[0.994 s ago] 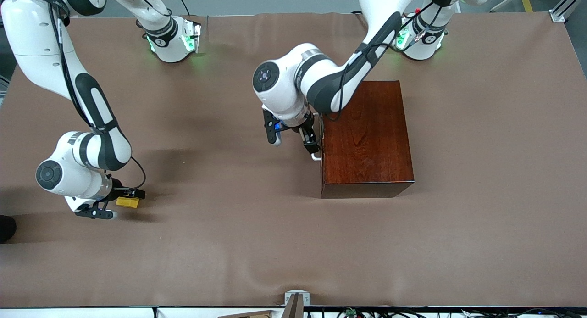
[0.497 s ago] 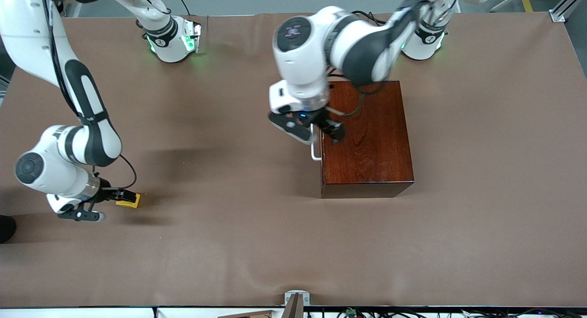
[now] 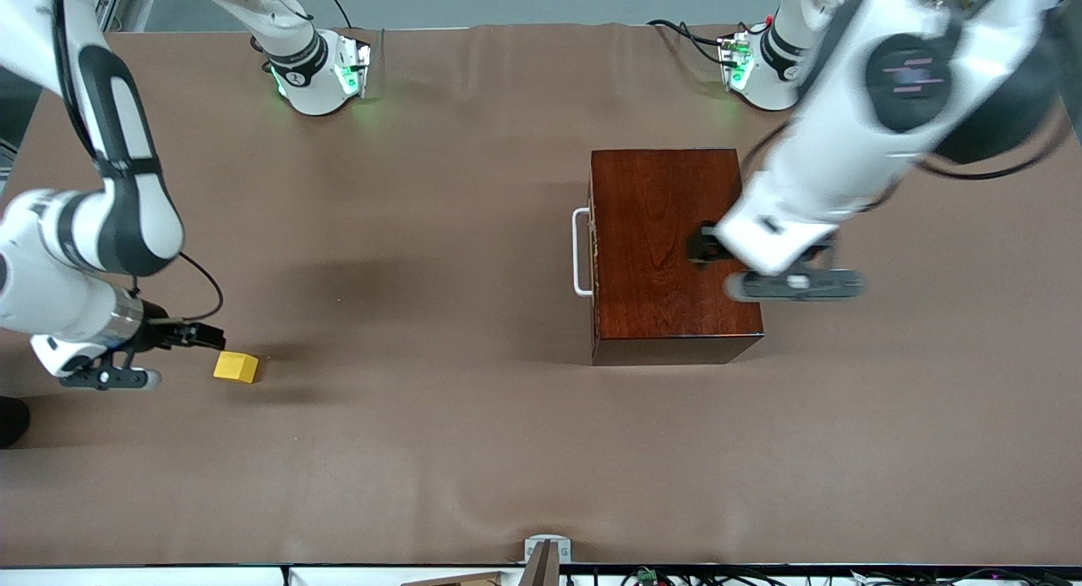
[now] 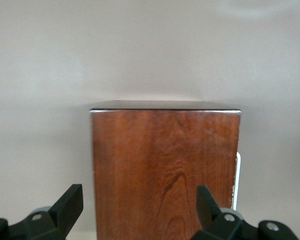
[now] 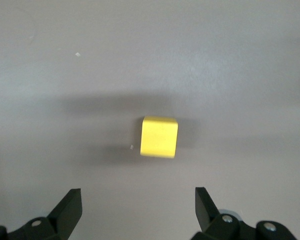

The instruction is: Open drawer, take yellow block, close drawer

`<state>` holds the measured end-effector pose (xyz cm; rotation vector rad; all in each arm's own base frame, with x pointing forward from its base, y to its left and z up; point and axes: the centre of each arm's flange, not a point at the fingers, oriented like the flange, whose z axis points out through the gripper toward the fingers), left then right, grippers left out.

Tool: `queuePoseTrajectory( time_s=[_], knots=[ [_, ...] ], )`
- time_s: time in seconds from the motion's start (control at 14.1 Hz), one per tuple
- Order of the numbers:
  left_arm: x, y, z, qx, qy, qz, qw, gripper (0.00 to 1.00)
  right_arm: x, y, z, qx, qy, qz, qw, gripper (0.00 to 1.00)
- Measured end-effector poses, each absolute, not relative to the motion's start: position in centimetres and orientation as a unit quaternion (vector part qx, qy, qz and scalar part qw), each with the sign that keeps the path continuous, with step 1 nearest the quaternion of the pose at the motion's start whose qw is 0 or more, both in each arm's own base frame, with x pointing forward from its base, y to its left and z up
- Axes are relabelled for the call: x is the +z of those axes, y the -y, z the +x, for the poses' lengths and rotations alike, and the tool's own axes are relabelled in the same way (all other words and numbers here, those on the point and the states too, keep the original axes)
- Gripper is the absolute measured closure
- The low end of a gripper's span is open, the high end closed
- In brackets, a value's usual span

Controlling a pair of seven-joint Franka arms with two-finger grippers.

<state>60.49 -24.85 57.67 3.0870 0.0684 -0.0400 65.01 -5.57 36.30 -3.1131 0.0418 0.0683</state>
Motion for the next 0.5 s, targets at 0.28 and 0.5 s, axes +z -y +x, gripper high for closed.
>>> queuePoseTrajectory(
  time_s=[0.28, 0.5],
  knots=[
    [60.0, 17.7, 59.7, -0.038, -0.083, 0.996, 0.014, 0.0, 44.3, 3.5, 62.7, 0.051, 0.003, -0.999, 0.015, 0.0],
    [60.5, 11.8, 58.7, -0.042, -0.13, 0.991, 0.003, 0.0, 48.9, 1.6, 60.7, 0.052, 0.018, -0.998, 0.014, 0.0]
  ],
)
